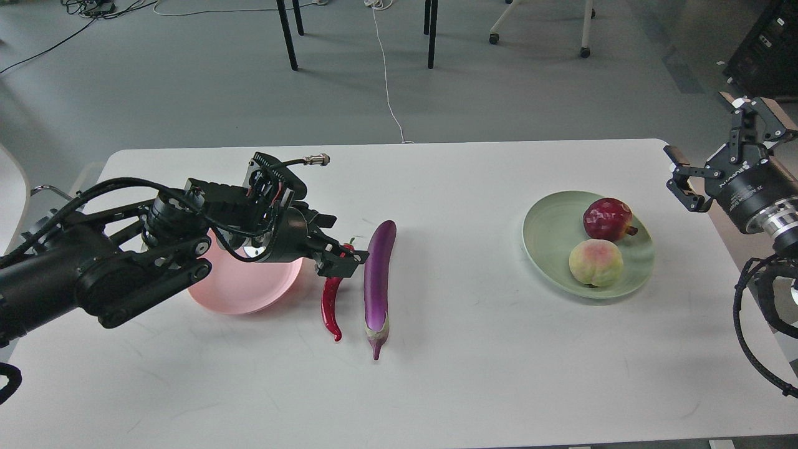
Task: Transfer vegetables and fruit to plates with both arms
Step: 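Grasp the red chili pepper with the left gripper, then place the chili pepper onto the pink plate with the left gripper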
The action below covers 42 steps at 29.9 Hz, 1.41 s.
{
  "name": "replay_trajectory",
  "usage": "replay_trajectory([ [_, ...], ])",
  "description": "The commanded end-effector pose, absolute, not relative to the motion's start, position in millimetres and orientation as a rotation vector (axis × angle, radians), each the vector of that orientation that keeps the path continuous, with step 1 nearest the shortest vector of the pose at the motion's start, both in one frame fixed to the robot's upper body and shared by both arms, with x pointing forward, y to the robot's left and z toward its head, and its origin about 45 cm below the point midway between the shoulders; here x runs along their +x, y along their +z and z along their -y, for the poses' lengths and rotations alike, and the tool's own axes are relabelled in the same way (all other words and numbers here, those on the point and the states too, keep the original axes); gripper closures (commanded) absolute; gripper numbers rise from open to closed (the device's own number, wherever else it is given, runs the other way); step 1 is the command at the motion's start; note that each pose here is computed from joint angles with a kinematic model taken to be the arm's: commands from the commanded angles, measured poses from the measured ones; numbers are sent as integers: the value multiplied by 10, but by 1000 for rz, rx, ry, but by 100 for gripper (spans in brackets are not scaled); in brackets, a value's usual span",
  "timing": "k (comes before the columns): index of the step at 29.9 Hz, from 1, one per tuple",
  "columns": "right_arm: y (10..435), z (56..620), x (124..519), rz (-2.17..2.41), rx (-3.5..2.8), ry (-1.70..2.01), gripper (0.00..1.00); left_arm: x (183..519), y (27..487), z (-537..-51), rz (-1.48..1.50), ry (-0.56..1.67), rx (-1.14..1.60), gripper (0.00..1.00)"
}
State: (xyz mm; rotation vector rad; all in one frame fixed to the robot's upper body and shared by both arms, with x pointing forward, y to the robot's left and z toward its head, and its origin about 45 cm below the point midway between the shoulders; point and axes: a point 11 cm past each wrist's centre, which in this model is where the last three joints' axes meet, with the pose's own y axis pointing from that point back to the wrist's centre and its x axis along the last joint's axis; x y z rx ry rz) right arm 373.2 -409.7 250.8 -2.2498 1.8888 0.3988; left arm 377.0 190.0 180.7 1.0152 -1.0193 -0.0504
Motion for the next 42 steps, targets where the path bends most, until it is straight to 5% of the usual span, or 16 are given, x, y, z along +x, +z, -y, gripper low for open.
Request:
replay_trajectory([
  [1, 2494, 4077, 3736, -1884, -2251, 403, 3, 3768, 1666, -1967, 990, -66, 1055, 4],
  [19, 2550, 4112, 3752, -1886, -2239, 384, 3, 3749, 1473, -1945, 959, -87, 1093, 16],
  [27, 2562, 4139, 3753, -1895, -2233, 377, 3, 3722, 1412, -1971, 944, -93, 1100, 43],
  [34, 2532, 4134, 3737, -1896, -2235, 387, 3, 3678, 1357, -1977, 927, -96, 1096, 45],
  [42, 2528, 4137, 3742, -1898, -2233, 386, 3, 3681, 1363, -1974, 922, -92, 1094, 72],
])
